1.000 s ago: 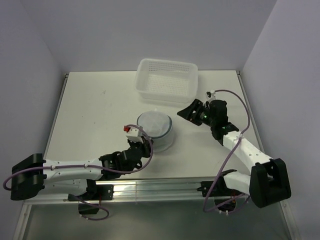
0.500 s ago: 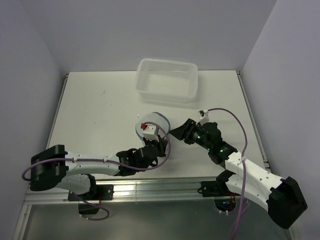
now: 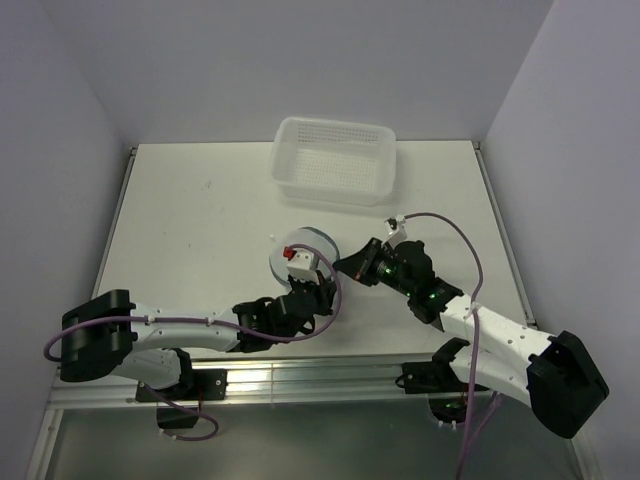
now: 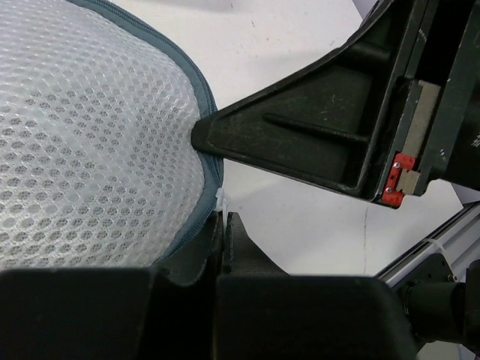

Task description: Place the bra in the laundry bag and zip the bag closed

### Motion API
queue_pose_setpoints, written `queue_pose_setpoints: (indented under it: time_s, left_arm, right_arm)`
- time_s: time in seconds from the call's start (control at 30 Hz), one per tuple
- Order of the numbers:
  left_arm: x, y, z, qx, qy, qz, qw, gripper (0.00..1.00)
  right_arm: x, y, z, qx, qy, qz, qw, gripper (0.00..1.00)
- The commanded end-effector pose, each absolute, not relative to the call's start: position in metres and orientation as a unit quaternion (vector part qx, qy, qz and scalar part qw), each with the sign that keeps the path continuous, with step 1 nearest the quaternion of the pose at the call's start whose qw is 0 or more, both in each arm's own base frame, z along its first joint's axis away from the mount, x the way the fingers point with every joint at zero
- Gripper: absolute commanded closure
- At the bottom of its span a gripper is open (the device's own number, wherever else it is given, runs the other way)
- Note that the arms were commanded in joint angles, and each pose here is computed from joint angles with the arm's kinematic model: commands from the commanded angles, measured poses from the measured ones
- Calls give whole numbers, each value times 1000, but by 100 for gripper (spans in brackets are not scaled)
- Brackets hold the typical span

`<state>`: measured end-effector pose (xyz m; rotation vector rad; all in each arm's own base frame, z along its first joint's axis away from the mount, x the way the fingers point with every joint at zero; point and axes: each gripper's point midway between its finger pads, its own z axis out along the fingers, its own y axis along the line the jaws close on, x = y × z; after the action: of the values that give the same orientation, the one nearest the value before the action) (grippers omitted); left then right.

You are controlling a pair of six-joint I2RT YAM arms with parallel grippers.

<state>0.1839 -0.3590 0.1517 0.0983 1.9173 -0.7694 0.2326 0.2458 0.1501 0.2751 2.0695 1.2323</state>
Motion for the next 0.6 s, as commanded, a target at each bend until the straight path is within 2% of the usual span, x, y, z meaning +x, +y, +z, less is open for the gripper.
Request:
queue_pose_setpoints:
  time_s: [0.0, 0.17, 0.3, 0.5, 0.53, 0.57]
  left_arm:
    - [177, -362, 166, 47, 784, -346, 514, 100]
    - [177, -324, 149, 46, 795, -314, 516, 100]
    - [186, -284, 134, 24, 806, -279, 522, 100]
    - [186, -260, 144, 3, 800, -280, 531, 100]
    - [185, -267, 153, 3, 793, -298, 531, 100]
    - [185, -272, 158, 2, 791, -305, 530, 100]
  right_arm:
    - [255, 243, 183, 108, 777, 471, 404, 100]
    - [293, 198, 194, 135, 769, 431, 452, 100]
    - [318, 170, 194, 143, 778, 404, 460, 100]
    - [338, 182, 190, 114, 799, 407, 428, 100]
    - [335, 185, 190, 111, 799, 411, 425, 77]
    - [332, 184, 195, 113, 796, 406, 434, 62]
